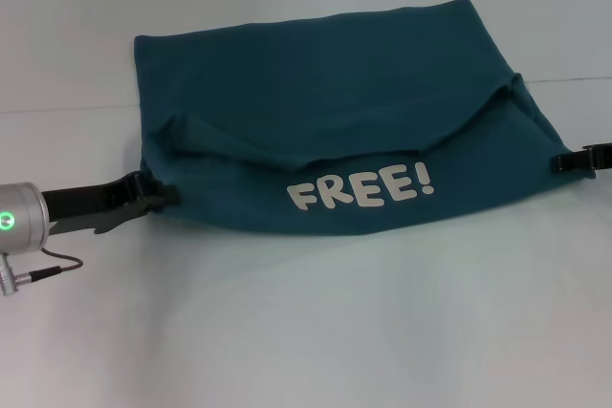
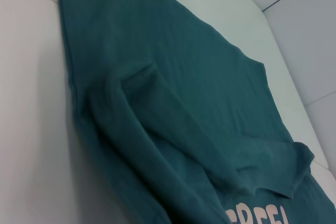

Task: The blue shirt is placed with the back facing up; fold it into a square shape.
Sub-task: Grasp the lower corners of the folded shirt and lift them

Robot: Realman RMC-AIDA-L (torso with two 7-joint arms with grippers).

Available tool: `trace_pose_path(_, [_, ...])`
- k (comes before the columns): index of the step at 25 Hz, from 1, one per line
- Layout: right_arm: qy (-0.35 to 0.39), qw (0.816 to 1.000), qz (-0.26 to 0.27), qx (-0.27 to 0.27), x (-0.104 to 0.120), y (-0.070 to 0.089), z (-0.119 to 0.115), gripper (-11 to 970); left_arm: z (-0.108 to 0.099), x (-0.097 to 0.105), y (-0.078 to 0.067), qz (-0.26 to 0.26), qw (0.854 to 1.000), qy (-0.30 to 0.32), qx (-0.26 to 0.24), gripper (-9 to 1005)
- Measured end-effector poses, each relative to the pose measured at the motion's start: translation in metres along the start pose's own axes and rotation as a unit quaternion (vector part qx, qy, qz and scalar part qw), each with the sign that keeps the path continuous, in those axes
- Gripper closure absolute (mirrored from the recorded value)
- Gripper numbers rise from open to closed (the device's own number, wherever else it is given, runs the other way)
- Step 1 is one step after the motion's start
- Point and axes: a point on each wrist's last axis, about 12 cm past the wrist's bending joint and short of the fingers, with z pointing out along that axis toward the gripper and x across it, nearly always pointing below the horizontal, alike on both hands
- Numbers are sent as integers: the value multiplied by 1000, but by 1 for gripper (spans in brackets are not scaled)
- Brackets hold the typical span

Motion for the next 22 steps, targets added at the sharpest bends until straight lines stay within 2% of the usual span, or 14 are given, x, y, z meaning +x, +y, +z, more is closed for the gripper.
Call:
trace_pose_path(6, [1, 1000, 0, 4, 0, 3, 5, 256, 0, 1, 1, -2, 1000, -1, 0, 962])
trace_pose_path(19, [-1, 1000, -1, 20, 1, 5, 11, 392, 1, -1, 0, -1, 1000, -4, -2, 961])
trace_pose_path(22, [-1, 1000, -2, 19, 0, 6, 13, 392, 0, -1, 0, -2, 1000, -4, -2, 961])
